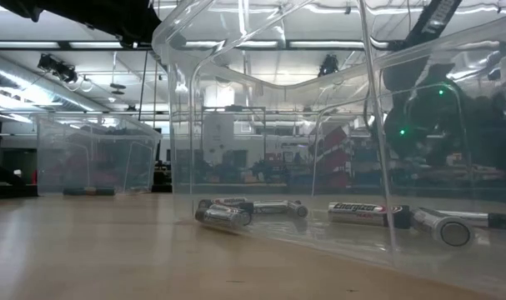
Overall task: Sort batteries
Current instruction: Put the black and copper battery into the top transparent bin
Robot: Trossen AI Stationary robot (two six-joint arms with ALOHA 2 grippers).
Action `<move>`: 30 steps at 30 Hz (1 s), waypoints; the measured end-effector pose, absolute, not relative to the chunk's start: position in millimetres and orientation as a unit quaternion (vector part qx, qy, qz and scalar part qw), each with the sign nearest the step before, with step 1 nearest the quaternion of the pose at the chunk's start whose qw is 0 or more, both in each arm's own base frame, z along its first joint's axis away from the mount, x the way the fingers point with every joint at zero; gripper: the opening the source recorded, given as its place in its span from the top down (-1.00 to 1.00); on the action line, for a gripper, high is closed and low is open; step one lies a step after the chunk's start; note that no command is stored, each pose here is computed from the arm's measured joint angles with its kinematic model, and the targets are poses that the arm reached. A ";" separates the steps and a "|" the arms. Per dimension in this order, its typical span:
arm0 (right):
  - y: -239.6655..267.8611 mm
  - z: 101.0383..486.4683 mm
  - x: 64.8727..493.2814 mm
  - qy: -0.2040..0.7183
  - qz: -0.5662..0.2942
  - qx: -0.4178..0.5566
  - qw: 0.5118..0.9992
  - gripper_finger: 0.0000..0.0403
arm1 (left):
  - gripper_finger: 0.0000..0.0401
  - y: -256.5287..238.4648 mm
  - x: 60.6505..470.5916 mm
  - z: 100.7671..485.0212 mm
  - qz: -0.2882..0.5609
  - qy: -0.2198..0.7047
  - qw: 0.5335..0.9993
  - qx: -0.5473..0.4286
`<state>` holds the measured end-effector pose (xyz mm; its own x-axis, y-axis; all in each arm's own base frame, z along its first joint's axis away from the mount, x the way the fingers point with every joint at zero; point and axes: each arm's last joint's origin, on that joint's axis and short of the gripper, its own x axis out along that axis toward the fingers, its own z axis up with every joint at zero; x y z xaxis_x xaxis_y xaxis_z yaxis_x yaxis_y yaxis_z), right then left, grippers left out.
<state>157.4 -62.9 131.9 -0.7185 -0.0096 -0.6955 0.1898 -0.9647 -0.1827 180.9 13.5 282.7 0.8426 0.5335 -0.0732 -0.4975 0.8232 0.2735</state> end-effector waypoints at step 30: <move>-70.3 101.8 161.5 0.143 -0.927 0.342 0.063 1.00 | 0.29 13.5 181.1 287.2 0.274 0.050 0.953 0.118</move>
<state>161.5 -70.3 101.8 -0.7586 -0.0195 -0.6513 0.2145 -0.9513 -0.2213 181.1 13.5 287.2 0.8448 0.5341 -0.0318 -0.5104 0.8223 0.2518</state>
